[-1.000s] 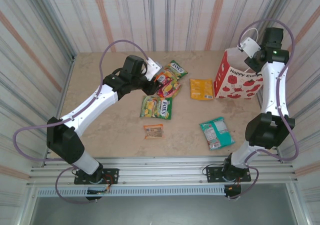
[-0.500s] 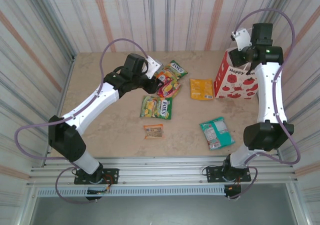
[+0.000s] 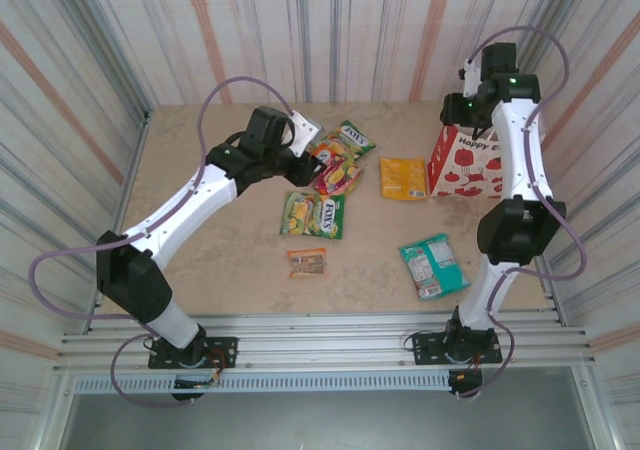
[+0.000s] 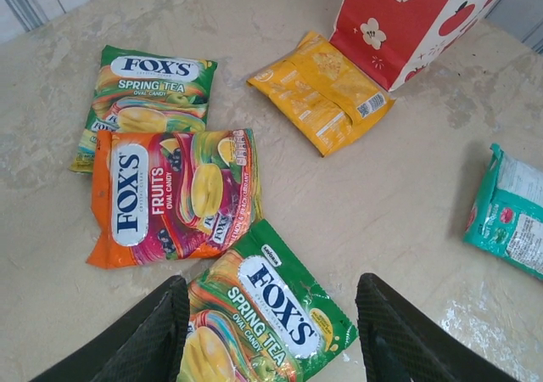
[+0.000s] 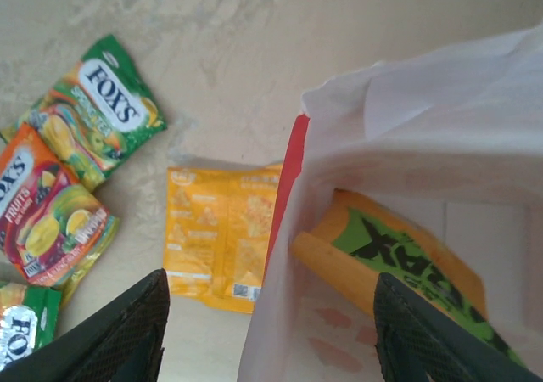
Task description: Place the snacks into the paper bag
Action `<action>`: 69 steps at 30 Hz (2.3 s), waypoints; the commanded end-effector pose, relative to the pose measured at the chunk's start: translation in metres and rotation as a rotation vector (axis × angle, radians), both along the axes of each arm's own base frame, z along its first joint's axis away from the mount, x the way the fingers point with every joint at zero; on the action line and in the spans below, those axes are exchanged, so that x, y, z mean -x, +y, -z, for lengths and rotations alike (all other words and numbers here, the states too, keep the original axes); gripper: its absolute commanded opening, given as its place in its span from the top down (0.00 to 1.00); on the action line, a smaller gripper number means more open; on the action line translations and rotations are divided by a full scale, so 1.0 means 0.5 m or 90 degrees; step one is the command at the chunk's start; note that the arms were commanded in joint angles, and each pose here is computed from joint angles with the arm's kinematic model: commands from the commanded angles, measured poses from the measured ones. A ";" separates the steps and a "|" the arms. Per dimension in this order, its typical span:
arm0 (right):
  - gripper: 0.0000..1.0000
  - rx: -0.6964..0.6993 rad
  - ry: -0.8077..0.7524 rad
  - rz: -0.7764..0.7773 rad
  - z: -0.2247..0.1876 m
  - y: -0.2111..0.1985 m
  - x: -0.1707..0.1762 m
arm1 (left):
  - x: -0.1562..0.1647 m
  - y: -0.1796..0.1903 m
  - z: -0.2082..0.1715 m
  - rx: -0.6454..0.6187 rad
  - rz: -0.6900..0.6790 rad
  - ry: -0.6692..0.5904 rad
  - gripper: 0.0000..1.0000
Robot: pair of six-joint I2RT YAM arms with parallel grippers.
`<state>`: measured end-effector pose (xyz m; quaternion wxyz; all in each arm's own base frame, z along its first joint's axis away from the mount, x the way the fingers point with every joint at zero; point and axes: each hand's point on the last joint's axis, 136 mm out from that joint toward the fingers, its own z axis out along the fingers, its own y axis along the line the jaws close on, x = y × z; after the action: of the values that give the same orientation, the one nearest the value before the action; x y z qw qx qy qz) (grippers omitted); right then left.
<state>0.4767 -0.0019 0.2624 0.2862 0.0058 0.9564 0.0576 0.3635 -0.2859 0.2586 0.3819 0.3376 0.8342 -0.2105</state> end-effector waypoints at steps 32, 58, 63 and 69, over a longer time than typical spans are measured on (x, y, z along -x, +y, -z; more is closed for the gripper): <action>1.00 0.083 0.061 -0.506 0.013 0.249 0.220 | 0.039 0.048 -0.007 0.001 -0.015 0.008 0.44; 0.45 0.105 -0.067 -0.261 -0.109 0.171 0.163 | 0.058 0.009 -0.010 0.082 -0.010 0.079 0.46; 0.39 0.086 -0.136 -0.163 -0.210 0.123 0.203 | 0.068 -0.003 -0.006 0.090 -0.008 0.096 0.47; 0.38 0.015 -0.127 -0.043 -0.243 0.090 0.319 | 0.088 -0.014 0.001 0.099 -0.003 0.117 0.47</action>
<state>0.3517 0.0509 0.3866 0.4024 -0.1107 0.9079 0.0389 0.3279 -0.2901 0.2549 0.3321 0.2903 0.8508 -0.2856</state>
